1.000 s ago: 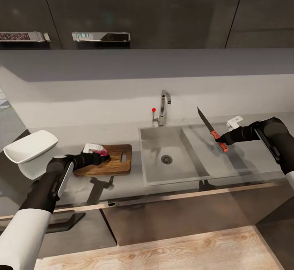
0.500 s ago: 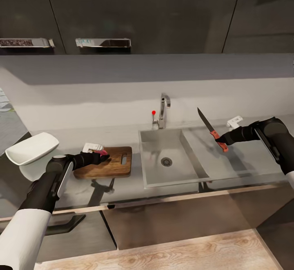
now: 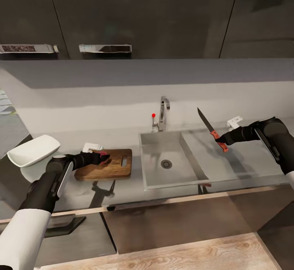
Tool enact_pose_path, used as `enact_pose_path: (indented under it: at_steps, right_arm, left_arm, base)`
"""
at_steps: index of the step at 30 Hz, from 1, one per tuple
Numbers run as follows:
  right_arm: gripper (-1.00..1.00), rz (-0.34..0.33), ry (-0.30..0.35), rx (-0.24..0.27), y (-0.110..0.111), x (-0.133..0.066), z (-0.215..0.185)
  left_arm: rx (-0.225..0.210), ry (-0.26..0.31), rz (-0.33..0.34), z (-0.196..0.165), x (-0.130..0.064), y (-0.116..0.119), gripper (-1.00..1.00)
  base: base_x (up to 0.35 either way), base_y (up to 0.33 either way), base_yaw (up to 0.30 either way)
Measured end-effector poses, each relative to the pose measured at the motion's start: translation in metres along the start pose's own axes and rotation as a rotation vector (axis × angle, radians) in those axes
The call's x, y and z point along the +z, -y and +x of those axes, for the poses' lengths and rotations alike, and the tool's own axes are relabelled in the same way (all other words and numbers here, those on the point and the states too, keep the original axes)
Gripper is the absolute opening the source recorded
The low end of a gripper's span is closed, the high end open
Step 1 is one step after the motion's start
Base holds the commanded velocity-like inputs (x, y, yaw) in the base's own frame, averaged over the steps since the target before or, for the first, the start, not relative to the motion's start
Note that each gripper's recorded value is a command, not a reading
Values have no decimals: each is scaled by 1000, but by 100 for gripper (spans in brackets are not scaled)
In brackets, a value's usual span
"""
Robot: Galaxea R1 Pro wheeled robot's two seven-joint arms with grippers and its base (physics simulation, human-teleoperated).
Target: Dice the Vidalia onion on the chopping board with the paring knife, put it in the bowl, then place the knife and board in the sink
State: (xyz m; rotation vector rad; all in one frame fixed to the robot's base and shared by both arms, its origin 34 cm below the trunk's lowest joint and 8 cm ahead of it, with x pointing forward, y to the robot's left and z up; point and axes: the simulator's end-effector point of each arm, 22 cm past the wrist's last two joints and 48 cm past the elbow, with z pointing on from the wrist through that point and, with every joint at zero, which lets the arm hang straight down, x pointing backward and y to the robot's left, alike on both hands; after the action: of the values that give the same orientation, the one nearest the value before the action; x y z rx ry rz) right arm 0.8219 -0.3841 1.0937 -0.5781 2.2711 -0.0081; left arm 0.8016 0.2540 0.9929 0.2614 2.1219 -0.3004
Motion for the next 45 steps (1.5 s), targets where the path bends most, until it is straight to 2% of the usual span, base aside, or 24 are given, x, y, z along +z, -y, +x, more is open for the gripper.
enact_pose_path:
  at_steps: [4,7,8,9,11,13,16,20,22,27,31,32,35,45]
  right_arm:
    - [-100,2,4,-1,0,-3,-2]
    - [-100,-6,-25,-40,-11,2,3]
    - [-100,-10,-42,-63,-17,6,6]
    - [-100,-29,-106,-137,-38,18,21]
    - [-100,-42,-169,-219,-56,29,38]
    - [-100,-48,-180,-249,-64,31,39]
    - [-100,-56,-157,-287,-77,29,28]
    - [-100,-51,-152,-295,-77,28,26]
    - [-100,-22,-145,-301,-72,28,22]
    - [-100,7,-95,-339,-76,20,2]
    - [-100,29,-90,-363,-74,18,-2]
    - [-100,111,-115,-418,-55,15,-1]
    - [-100,153,-130,-443,-46,14,-1]
    - [-100,175,-135,-460,-41,13,-1]
  left_arm:
    - [6,13,0,-7,-4,1,100]
    - [10,21,0,-11,-6,2,100]
    - [10,23,0,-12,-7,3,100]
    - [11,24,2,-13,-7,4,100]
    - [18,36,2,-18,-10,6,100]
    - [29,58,0,-29,-15,7,100]
    - [45,88,-6,-42,-24,6,100]
    - [70,134,3,-64,-36,14,100]
    - [74,134,36,-73,-45,27,100]
    - [103,182,57,-95,-62,41,100]
    - [107,185,59,-96,-64,42,100]
    - [118,173,87,-93,-61,52,100]
    - [144,158,124,-88,-58,67,100]
    - [163,152,151,-87,-57,77,100]
  base:
    - [0,1,0]
    - [0,81,0]
    - [0,270,0]
    - [0,287,0]
    - [0,308,0]
    - [0,314,0]
    - [0,317,0]
    - [0,276,0]
    - [0,87,0]
    - [0,22,0]
    - [0,50,0]
    - [0,233,0]
    - [0,271,0]
    - [0,266,0]
